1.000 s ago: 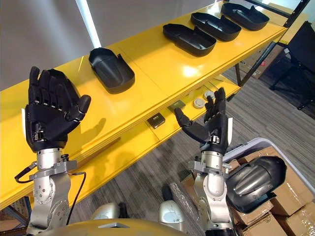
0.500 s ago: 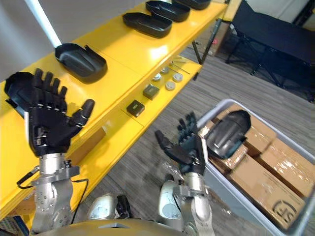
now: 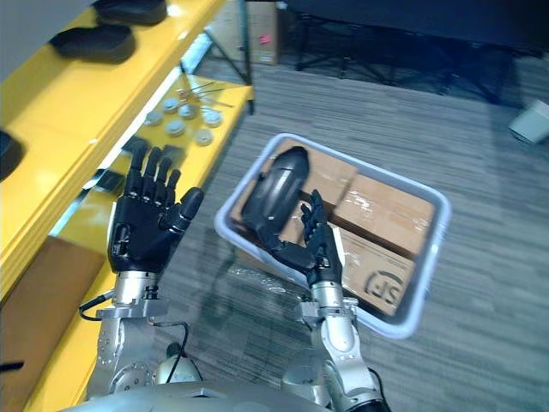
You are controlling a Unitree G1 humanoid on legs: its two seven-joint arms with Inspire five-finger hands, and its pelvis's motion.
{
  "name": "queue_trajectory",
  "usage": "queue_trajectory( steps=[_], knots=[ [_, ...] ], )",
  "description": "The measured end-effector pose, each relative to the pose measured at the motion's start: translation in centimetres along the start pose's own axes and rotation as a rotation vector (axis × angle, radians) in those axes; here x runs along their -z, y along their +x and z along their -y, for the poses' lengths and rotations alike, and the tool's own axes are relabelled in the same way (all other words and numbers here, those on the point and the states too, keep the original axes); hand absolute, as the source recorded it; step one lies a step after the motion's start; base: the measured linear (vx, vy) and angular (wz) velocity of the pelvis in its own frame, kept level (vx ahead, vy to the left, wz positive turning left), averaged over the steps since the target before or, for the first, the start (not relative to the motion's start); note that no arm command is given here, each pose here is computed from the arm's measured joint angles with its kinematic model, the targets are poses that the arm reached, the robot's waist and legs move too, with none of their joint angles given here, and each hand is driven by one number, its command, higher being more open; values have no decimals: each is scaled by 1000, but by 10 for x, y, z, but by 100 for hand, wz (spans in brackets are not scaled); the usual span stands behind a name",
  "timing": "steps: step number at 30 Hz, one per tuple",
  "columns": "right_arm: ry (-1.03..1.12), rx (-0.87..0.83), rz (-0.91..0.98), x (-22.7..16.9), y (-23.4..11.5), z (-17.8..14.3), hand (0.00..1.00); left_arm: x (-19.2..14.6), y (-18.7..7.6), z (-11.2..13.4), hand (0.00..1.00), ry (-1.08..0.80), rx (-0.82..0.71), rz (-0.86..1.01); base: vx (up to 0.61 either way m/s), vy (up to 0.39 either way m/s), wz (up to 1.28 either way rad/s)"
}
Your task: Walk over and take three plastic housings, then place them on the shelf
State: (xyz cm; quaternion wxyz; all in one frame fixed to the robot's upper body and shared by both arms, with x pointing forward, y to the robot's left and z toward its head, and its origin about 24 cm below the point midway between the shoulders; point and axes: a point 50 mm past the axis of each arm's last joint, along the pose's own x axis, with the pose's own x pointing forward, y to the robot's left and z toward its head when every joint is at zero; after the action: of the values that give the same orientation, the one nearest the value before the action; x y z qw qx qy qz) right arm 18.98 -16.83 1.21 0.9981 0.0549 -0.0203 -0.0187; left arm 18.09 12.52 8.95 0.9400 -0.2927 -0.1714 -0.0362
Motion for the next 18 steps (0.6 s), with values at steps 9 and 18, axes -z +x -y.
queue_trajectory(
  steps=[9, 18],
  knots=[
    [44, 103, -4, 1, -3, -4, 100, 19, -6, -9, 100, 34, 60, -95, -45, 127, -46],
    [-89, 342, 32, -9, 71, 5, 100, 18, 14, 19, 100, 48, 227, -55, -58, 8, 7]
  ],
)
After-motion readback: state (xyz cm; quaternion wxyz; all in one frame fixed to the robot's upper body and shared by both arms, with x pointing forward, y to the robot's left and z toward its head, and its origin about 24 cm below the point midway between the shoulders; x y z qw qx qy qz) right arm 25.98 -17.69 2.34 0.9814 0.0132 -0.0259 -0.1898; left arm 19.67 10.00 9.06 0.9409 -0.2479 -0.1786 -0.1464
